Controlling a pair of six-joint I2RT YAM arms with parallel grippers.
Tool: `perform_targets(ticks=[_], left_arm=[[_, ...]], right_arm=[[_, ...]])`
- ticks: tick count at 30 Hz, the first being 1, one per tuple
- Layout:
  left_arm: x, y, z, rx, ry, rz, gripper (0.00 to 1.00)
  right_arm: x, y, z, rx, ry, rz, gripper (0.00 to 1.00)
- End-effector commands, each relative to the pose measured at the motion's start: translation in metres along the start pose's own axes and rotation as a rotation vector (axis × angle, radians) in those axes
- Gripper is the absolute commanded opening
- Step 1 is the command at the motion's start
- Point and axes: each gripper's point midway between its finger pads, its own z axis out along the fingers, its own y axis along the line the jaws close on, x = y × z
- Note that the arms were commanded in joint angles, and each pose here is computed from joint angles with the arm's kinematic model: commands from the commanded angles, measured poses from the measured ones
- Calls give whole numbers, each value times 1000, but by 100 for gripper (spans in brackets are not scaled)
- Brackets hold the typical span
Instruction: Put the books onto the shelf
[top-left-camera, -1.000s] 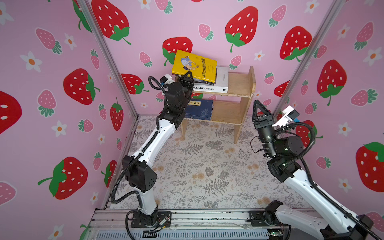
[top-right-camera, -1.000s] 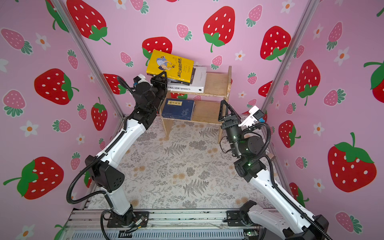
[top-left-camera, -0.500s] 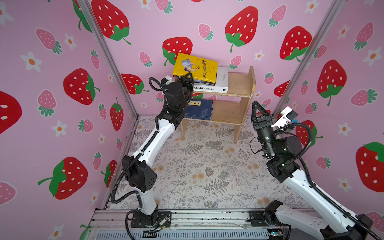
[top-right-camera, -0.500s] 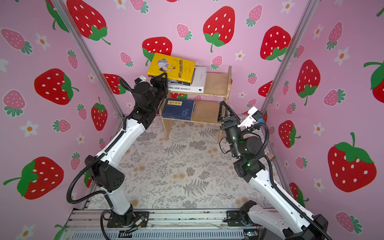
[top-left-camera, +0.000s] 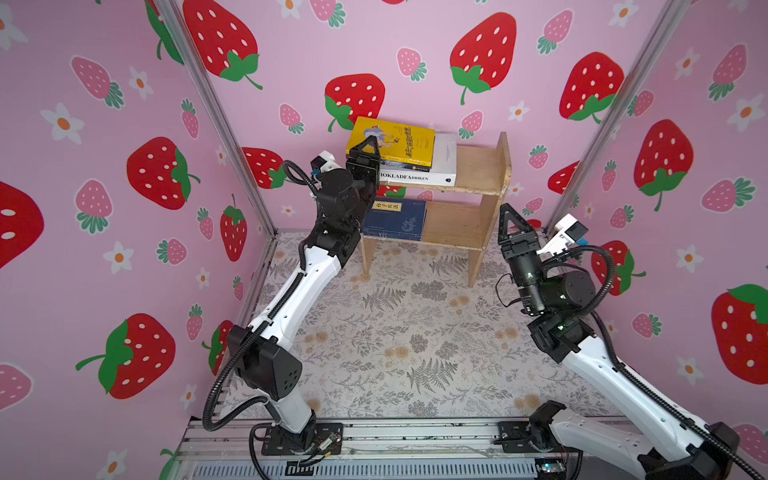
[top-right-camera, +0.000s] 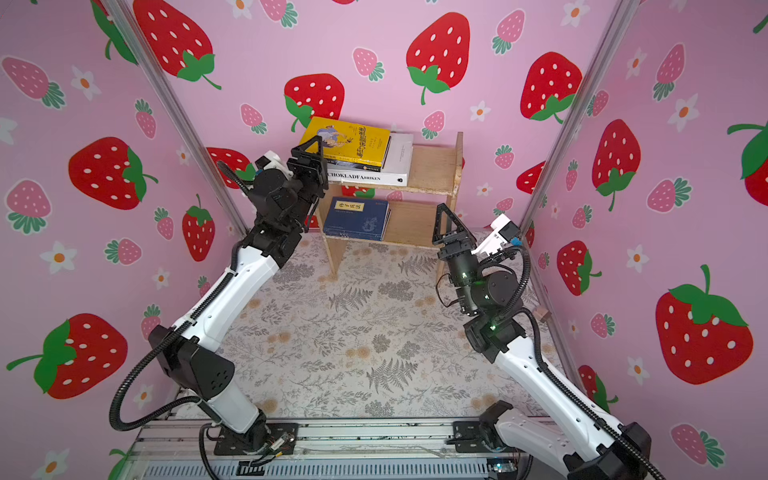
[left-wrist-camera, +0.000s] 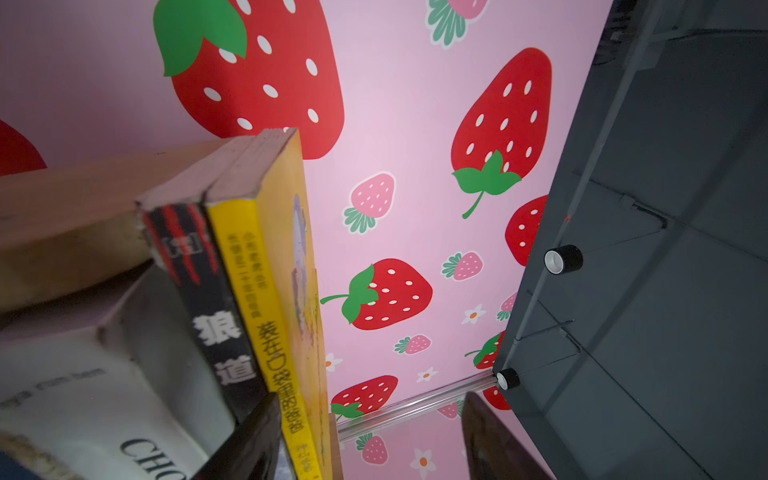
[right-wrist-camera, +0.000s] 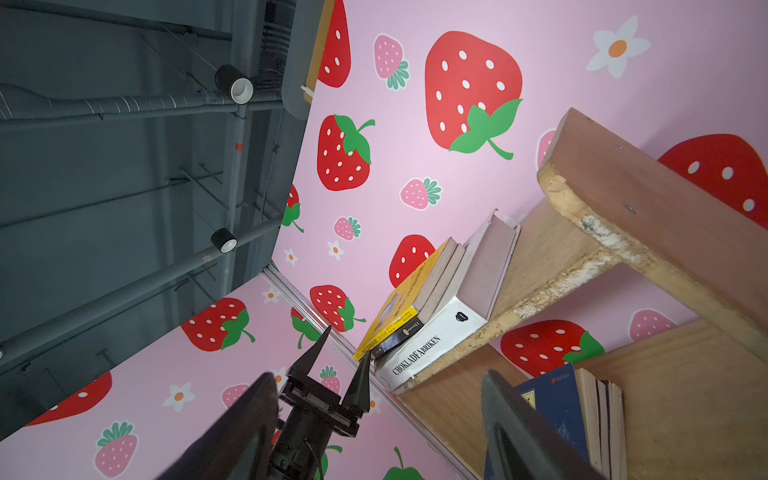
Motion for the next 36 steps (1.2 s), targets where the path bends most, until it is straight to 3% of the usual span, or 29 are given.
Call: perform_targets(ticks=[1,5,10,14,22,30,33,36], left_arm=[[-16,-30,-16,70,-12,38,71],[-35,-41,-41,37,-39,181,77],[-58,-76,-67,13,-59,530,83],[-59,-86,-65,69,40,690,87],[-77,-44,-25,128,192,635,88],[-96,-11,-3,180,205,603,89],[-102,-6,-3,195,190,601,91],[-101,-7,1,189,218,611,91]], right_arm=[[-5,4,0,-28,-23,29,78],[-4,2,0,-25,-28,30,78],[-1,2,5,-27,-21,1,78],[3,5,14,-24,4,-90,79],[-11,9,17,39,-14,-397,82],[-33,-51,-4,391,-10,-896,84],[-34,-82,-7,483,11,-958,84],[-31,-105,-4,505,45,-935,84]])
